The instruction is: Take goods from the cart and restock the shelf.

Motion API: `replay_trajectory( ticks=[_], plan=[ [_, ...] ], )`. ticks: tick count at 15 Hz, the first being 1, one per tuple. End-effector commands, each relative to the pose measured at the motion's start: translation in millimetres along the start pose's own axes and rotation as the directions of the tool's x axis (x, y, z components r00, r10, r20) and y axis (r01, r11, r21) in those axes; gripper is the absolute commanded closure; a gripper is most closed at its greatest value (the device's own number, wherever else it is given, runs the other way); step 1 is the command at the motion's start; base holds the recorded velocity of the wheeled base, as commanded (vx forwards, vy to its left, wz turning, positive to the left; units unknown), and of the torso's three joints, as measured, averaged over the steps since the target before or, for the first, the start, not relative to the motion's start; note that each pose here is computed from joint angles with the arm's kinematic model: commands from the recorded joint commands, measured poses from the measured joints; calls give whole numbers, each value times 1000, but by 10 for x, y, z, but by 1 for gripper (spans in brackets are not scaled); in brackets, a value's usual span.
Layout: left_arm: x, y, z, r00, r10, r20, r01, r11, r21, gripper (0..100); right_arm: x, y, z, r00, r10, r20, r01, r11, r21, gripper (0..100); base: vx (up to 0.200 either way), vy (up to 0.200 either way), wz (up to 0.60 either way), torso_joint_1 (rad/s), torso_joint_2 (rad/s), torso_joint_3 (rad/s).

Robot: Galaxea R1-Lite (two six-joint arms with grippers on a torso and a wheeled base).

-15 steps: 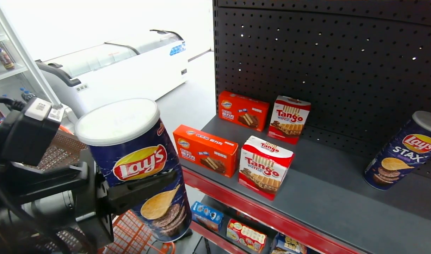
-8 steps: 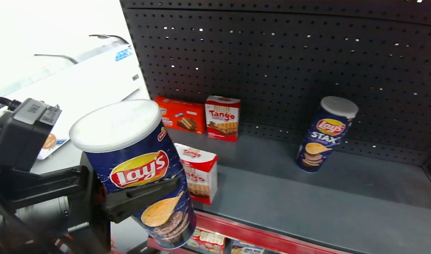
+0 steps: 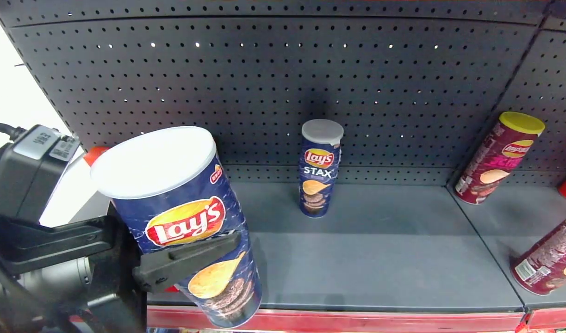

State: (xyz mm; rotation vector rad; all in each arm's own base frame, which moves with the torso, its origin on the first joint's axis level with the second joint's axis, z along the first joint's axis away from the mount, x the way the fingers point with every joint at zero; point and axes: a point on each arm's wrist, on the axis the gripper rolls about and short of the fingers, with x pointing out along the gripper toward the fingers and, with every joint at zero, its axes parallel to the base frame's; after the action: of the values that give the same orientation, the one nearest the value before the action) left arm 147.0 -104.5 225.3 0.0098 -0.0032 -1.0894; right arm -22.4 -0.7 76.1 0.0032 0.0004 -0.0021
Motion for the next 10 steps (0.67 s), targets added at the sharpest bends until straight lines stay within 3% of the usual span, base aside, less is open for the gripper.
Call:
replay_trajectory(
  ticks=[1,3,10],
  plan=[
    [-1,0,-18,1000,0,-4,0,1000,-3,100,1,0,0,1000,1,-1,-1,1000,0,0,0,0,0,0,0,0],
    [-19,-4,-24,1000,3,-4,-3,1000,-4,100,1,0,0,1000,1,-1,-1,1000,1,0,0,0,-600,10,0,0],
    [-27,4,-27,1000,12,-6,-12,1000,-7,100,1,0,-1,1000,2,-3,-2,1000,0,0,0,0,0,0,0,0]
  ],
)
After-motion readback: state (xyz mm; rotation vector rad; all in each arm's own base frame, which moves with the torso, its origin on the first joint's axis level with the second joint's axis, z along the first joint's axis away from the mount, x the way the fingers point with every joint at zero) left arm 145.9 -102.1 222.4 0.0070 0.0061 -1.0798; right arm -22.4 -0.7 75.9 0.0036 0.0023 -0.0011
